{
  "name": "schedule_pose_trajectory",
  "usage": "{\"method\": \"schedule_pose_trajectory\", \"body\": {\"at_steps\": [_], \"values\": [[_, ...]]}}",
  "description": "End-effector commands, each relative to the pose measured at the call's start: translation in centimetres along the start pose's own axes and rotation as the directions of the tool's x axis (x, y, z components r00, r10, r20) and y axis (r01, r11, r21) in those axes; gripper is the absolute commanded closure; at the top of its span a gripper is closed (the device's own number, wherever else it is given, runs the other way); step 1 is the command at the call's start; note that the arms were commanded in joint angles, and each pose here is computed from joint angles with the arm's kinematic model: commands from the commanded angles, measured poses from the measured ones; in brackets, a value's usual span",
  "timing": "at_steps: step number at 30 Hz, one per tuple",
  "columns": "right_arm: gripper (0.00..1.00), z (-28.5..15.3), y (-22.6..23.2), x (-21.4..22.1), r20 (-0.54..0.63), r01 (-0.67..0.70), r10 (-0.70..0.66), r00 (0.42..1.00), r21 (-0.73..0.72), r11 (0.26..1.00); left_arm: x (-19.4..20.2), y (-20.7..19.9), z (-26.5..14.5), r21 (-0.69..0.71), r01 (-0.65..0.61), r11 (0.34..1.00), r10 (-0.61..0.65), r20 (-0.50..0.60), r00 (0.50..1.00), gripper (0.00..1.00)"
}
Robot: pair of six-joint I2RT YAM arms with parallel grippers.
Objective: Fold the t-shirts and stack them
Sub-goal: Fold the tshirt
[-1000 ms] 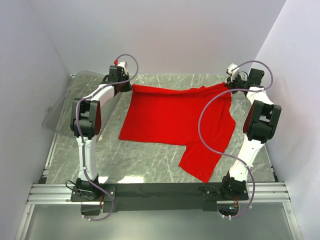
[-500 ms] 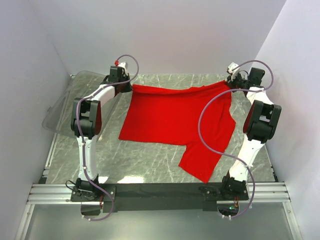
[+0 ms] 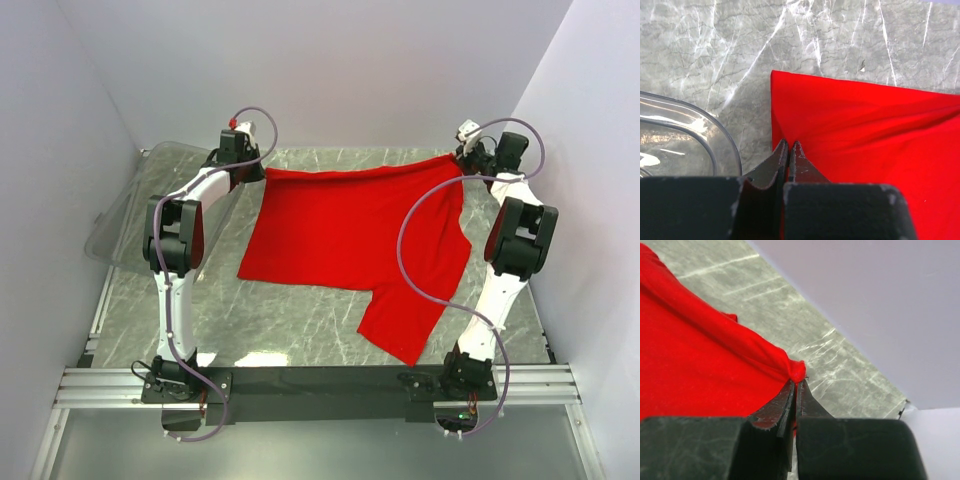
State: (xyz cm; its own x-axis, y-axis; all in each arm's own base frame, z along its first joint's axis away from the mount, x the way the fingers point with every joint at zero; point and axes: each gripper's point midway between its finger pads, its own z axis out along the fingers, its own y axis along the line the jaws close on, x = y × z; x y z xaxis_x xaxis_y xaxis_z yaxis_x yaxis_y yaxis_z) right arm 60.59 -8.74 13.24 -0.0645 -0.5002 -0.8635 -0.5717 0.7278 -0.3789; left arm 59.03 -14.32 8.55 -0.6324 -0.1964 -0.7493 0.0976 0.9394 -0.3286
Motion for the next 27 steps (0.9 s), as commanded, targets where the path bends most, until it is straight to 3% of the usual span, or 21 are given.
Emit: {"method": "schedule_pose_trajectory", "body": {"at_steps": [1, 7, 18, 27], "values": [[1.0, 0.3, -1.4, -1.3, 0.016, 0.064, -0.064, 0.998, 0.036, 0.997, -2.4, -0.7, -0.2, 0.029, -0.001, 1.0, 0.0, 0.058, 0.998, 0.99], [1.0, 0.3, -0.7, -0.1, -0.034, 0.127, -0.127, 0.991, 0.014, 0.992, -2.0, -0.9, 0.1, 0.044, 0.006, 0.999, -0.008, 0.051, 0.999, 0.99], [1.0, -1.3, 2.2, -1.6, 0.062, 0.174, -0.167, 0.984, -0.118, 0.978, -2.2, -1.4, -0.8, 0.072, -0.011, 0.997, 0.006, 0.06, 0.998, 0.99], [1.0, -2.7, 4.0, -1.5, 0.071, 0.178, -0.168, 0.983, -0.174, 0.969, -1.1, -1.3, -1.4, 0.08, -0.006, 0.997, 0.003, 0.047, 0.999, 0.99]]}}
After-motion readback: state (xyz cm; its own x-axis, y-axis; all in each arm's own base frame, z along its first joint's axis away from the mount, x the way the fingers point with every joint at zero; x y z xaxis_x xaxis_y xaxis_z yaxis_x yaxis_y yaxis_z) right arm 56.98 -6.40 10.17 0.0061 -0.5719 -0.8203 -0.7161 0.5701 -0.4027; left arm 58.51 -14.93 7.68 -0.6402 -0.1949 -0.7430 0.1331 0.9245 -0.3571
